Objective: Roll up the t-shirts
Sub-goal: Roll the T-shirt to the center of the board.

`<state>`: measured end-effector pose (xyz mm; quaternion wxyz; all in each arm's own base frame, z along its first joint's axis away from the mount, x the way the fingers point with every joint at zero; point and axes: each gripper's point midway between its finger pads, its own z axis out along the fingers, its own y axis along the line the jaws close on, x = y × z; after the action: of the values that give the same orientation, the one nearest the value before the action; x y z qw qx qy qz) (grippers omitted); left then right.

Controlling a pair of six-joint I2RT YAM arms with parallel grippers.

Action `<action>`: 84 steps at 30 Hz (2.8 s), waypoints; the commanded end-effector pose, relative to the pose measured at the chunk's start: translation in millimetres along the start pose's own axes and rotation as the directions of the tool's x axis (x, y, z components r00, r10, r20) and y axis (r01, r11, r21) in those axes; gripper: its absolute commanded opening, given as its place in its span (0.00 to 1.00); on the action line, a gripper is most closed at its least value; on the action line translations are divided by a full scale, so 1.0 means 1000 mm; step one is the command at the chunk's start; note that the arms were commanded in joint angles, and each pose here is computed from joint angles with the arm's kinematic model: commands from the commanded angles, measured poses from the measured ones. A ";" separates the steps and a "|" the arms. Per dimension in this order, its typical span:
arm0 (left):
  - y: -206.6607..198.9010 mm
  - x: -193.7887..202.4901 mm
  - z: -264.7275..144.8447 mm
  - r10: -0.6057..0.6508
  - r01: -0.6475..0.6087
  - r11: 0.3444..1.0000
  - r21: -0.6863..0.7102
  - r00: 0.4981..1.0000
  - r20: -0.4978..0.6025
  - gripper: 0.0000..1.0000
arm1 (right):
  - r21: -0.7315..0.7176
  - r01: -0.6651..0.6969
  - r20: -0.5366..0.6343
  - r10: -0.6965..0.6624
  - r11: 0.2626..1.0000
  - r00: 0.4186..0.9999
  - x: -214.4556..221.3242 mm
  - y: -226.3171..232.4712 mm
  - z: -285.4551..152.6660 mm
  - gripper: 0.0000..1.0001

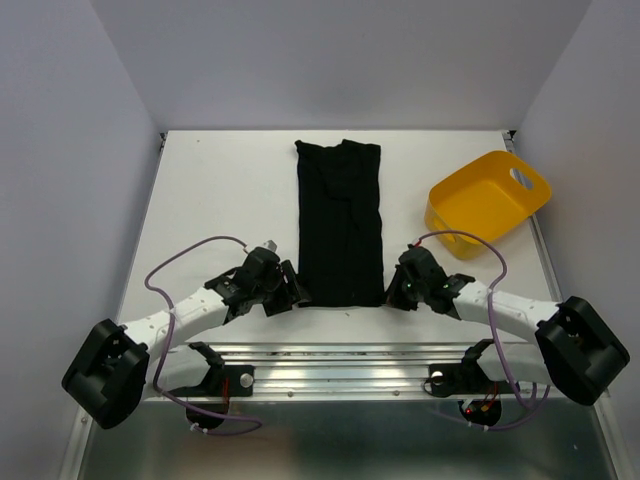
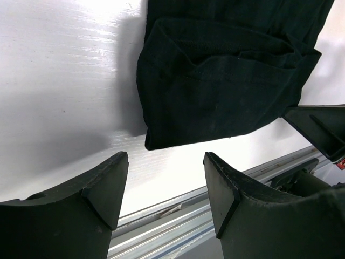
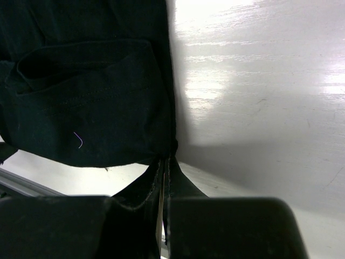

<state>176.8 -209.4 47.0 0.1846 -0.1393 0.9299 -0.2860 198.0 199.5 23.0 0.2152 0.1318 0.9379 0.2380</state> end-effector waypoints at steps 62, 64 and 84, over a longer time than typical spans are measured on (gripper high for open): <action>-0.016 -0.019 0.003 -0.124 0.120 0.992 0.049 0.987 0.104 0.00 | -0.018 -0.015 0.039 0.016 1.000 0.999 -0.011 0.007 -0.007 0.01; -0.017 -0.019 0.002 -0.125 0.120 0.991 0.051 0.987 0.105 0.00 | -0.018 -0.015 0.037 0.016 1.000 0.999 -0.010 0.006 -0.007 0.01; -0.025 -0.031 -0.009 -0.126 0.122 0.992 0.036 0.982 0.142 0.00 | -0.026 -0.015 0.050 0.016 1.000 0.999 -0.014 0.011 -0.016 0.01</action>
<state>194.8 -210.9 58.0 0.2127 -0.2127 0.9082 -0.2910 197.3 198.3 36.6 0.2252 0.1336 0.9331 0.2465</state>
